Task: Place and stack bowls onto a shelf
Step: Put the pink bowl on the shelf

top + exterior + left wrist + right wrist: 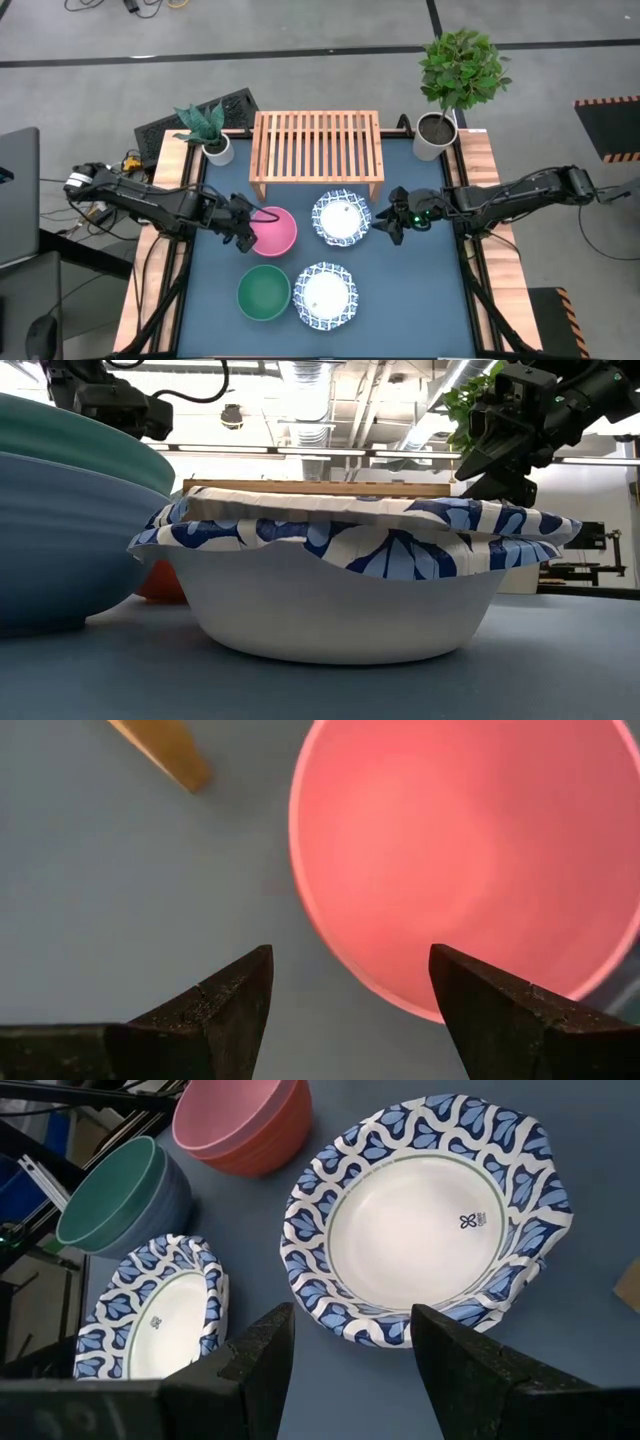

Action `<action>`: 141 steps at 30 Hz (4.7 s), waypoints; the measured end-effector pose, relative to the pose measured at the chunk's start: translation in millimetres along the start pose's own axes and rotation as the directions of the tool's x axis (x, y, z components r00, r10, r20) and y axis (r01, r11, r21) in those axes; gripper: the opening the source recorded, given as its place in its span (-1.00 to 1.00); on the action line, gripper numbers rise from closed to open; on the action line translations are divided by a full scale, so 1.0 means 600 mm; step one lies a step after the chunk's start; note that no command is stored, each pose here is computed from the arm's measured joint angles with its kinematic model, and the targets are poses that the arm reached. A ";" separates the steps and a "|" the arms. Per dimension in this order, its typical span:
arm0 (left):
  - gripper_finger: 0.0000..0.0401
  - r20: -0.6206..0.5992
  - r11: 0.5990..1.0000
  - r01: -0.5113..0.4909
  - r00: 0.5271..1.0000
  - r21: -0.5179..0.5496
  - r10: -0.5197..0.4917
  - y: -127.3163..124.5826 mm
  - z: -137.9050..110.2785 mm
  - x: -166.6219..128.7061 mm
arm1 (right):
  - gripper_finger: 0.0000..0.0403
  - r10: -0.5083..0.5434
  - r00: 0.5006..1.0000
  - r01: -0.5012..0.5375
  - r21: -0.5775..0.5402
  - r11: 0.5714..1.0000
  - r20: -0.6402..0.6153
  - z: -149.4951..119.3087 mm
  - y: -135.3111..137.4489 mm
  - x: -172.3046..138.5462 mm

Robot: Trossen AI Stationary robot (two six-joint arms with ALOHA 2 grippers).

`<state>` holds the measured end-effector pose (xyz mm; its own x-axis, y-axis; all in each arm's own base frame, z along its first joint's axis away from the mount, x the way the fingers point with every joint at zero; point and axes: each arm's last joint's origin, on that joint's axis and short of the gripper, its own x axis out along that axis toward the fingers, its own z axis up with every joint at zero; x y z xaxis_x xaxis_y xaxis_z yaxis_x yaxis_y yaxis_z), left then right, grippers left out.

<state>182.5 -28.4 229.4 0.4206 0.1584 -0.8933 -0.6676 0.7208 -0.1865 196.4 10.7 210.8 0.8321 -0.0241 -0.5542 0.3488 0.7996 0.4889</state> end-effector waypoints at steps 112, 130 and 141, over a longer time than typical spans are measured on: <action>-1.00 0.271 0.994 -0.097 0.957 -0.051 0.108 0.084 0.291 -0.256 | 0.12 -0.042 0.999 0.041 -0.062 0.997 -0.005 -0.003 -0.005 0.000; -1.00 0.069 0.985 -0.143 0.986 -0.100 0.150 0.232 0.433 -0.176 | 0.12 -0.042 0.999 0.042 -0.062 0.997 -0.006 -0.003 -0.005 0.000; -1.00 0.011 0.983 -0.123 0.992 -0.136 0.125 0.280 0.446 -0.144 | 0.12 -0.042 0.999 0.041 -0.062 0.997 -0.006 -0.003 -0.005 0.000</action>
<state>198.5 260.0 384.6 0.3402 0.2549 -0.9051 -0.7914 0.5975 -0.1292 194.7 9.4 208.3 0.8144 -0.0542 -0.5778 0.3554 0.8336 0.4228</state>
